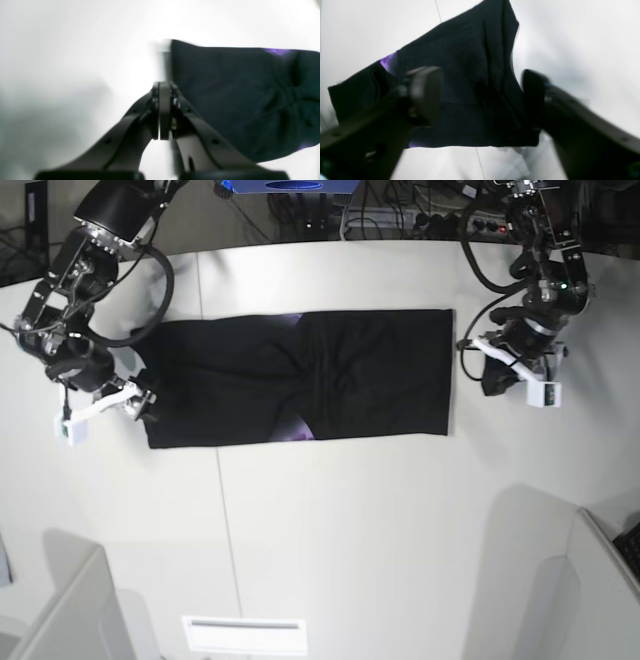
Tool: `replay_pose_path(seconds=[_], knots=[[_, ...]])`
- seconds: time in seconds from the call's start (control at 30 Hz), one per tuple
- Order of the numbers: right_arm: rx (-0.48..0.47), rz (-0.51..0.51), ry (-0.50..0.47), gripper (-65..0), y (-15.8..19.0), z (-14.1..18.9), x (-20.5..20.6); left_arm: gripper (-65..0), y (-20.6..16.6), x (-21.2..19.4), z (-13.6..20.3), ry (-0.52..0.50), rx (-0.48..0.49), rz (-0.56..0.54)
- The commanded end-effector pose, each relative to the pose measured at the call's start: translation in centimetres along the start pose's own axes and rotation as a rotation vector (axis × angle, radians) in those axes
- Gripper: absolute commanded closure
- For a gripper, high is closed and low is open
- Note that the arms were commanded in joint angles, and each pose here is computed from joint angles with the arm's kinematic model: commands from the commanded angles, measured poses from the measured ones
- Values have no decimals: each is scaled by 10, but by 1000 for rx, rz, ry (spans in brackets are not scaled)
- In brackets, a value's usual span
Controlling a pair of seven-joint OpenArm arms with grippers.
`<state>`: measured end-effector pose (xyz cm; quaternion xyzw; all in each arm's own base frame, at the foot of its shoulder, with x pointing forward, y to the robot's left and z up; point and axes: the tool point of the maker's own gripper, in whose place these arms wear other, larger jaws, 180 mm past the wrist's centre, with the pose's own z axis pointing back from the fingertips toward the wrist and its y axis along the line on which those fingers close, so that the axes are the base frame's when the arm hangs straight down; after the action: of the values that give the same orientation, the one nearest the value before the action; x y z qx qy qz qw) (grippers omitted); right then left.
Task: Fold the T-shirt properly
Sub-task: 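Grasp both ends of the folded strip with both grippers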
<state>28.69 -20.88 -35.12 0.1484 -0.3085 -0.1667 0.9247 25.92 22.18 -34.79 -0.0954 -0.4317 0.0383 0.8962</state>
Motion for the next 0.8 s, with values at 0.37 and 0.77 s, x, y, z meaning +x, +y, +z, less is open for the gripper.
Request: replay_pose_path(seconds=[0.37,0.77], knots=[[144,-115,104,-506,-2,-42,0,0,122,-23,63,-9,252,32],[153,-232,177,-507,-27,-61,-24,0,109,-35,49,64,211,-61]])
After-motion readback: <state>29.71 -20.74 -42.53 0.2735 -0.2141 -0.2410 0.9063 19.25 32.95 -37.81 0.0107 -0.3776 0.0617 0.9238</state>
